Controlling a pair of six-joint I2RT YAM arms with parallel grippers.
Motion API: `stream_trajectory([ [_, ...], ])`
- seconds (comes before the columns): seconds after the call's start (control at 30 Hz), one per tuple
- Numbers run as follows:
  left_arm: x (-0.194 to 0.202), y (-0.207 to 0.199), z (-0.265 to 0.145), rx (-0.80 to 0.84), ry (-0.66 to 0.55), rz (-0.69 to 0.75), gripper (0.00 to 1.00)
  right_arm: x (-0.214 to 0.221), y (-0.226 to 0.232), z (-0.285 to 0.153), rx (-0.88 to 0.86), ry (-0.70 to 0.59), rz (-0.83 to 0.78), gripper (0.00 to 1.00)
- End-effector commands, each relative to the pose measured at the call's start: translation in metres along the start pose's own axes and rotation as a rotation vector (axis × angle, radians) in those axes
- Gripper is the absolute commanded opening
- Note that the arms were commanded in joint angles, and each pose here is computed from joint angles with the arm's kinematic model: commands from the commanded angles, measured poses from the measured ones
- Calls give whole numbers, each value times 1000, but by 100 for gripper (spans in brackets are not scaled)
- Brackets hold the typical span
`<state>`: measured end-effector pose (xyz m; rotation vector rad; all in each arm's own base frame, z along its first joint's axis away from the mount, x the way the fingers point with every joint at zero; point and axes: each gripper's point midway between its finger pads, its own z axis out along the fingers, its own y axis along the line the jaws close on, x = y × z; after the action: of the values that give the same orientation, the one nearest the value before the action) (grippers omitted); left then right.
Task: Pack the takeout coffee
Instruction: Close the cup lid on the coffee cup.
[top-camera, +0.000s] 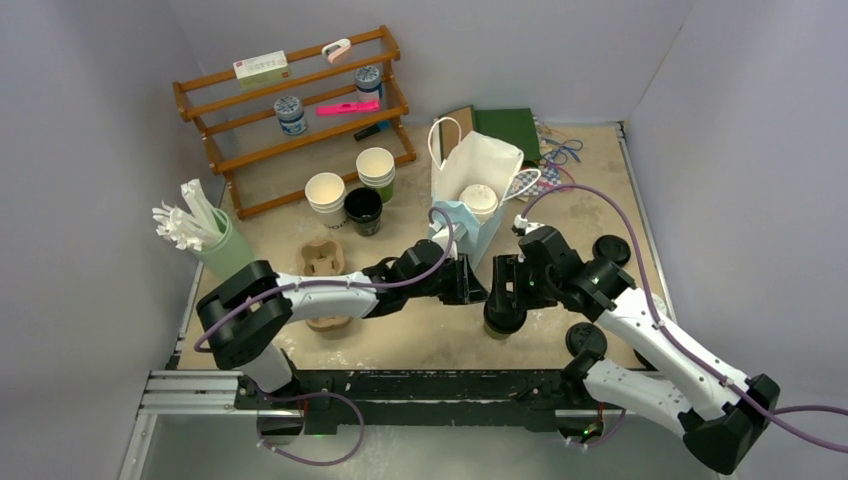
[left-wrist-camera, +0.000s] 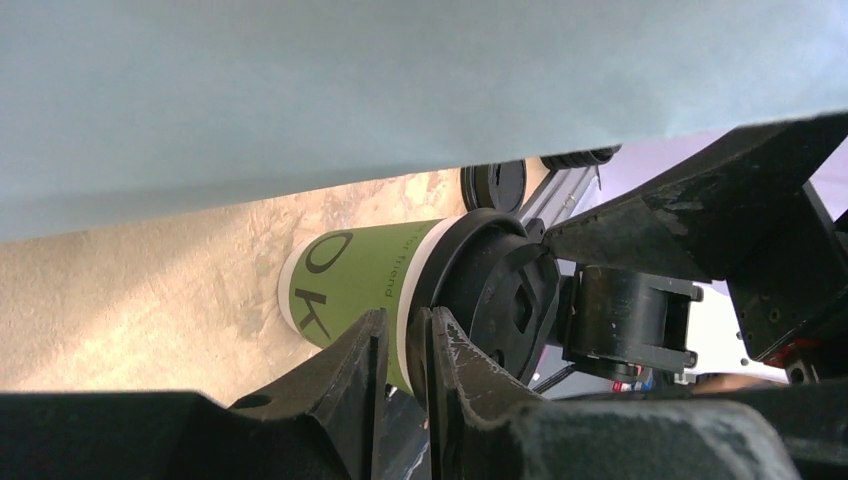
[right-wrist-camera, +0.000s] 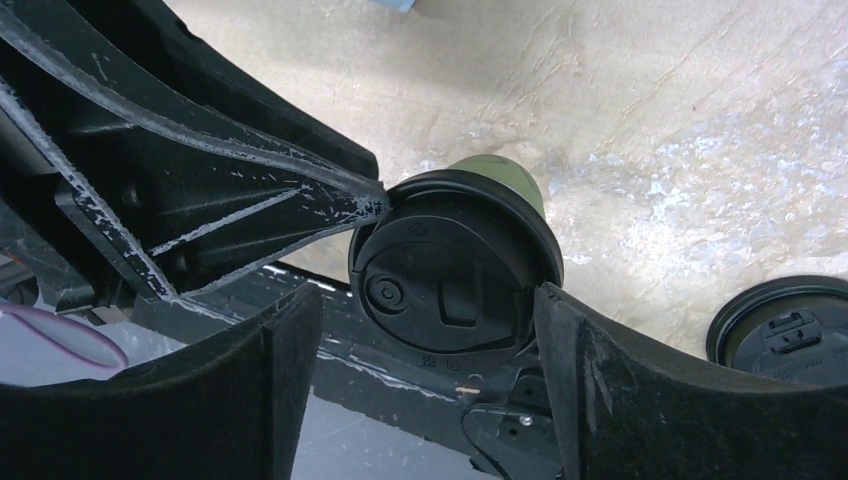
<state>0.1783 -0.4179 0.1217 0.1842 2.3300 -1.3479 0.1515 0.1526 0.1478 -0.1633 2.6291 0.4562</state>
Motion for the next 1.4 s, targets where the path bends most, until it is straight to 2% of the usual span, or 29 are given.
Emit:
stream_trajectory([
  [0.0,-18,-22,9,55,-35,56,22,16,-3,-1,21,70,43,82],
  [0.13,-19,-25,10,60,-35,56,22,20,-15,1,93,98,33,88],
  [0.33,-19,-24,11,59,-39,51,22,17,-25,0,155,95,11,83],
  [0.47,-21,-26,9,57,-44,57,22,13,-20,0,132,82,17,81],
  [0.67,-29,-30,-6,18,-61,94,22,6,-10,-6,93,57,44,87],
  [0.83,-29,-28,-25,-28,-58,112,25,7,4,-4,52,85,131,84],
  [1.0,-27,-23,-46,-82,-56,140,30,3,0,-16,97,70,188,87],
  [1.13,-18,-27,-56,-118,-17,262,41,-3,-10,-27,152,23,219,88],
  [1.2,-9,-33,-58,-127,3,349,47,-3,-13,-30,164,13,235,82],
  [1.37,25,-66,-70,37,20,663,65,-7,-26,-22,180,6,238,72],
])
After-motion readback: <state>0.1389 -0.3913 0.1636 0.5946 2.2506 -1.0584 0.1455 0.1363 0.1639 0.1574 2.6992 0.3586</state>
